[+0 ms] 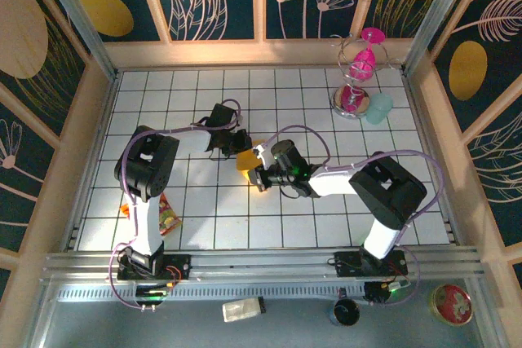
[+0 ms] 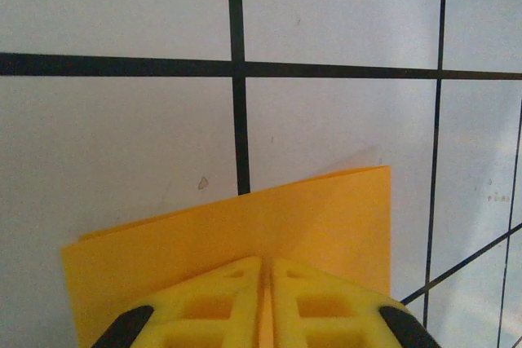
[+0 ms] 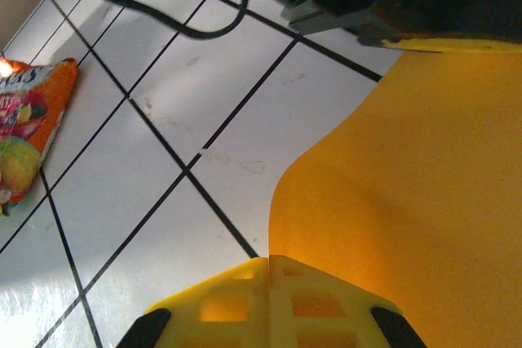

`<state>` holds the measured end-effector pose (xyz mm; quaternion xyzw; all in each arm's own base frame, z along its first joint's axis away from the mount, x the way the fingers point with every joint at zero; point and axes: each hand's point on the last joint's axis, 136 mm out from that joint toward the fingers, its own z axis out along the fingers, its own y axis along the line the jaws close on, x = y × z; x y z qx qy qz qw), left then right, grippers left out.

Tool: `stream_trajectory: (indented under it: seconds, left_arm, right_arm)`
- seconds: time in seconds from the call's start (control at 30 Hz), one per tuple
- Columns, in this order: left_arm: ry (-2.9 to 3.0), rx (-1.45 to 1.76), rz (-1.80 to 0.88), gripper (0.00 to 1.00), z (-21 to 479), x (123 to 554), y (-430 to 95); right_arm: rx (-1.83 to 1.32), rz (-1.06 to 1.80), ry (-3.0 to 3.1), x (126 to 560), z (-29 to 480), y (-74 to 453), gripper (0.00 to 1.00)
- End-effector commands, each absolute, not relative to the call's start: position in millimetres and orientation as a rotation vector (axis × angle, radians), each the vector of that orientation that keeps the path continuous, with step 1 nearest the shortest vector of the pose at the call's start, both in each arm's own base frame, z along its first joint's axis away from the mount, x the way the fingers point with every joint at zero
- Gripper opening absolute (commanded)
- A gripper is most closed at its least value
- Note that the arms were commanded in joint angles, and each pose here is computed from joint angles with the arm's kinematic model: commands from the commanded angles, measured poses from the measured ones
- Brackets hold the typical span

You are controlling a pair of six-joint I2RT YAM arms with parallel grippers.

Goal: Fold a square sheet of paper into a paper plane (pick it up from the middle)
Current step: Third fold the triangle at the center of the table.

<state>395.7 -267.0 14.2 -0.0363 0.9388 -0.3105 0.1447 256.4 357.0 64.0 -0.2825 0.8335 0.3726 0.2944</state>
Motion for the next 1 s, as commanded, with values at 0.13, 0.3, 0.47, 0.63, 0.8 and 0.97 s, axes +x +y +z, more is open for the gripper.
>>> stream_trajectory:
  seconds: [0.13, 0.3, 0.47, 0.63, 0.8, 0.97]
  left_arm:
    - [2.816, -0.089, -0.8, 0.11, -17, 379, -257]
    - [2.817, -0.077, -0.823, 0.11, -17, 378, -259]
    - [2.811, -0.074, -0.822, 0.11, -15, 379, -259]
    - [2.814, -0.07, -0.824, 0.11, -17, 378, -260]
    - [2.811, -0.066, -0.828, 0.1, -15, 378, -260]
    - [2.811, -0.066, -0.831, 0.1, -16, 377, -260]
  right_arm:
    - [-0.614, 0.891, 2.328, 280, 46, 344, 0.0]
    - [-0.589, 0.848, 2.344, 284, 42, 339, 0.0]
    - [-0.569, 0.822, 2.341, 287, 43, 336, 0.0]
    - [-0.561, 0.795, 2.341, 291, 42, 334, 0.0]
    - [-0.562, 0.779, 2.35, 293, 39, 334, 0.0]
    - [-0.551, 0.761, 2.356, 296, 37, 333, 0.0]
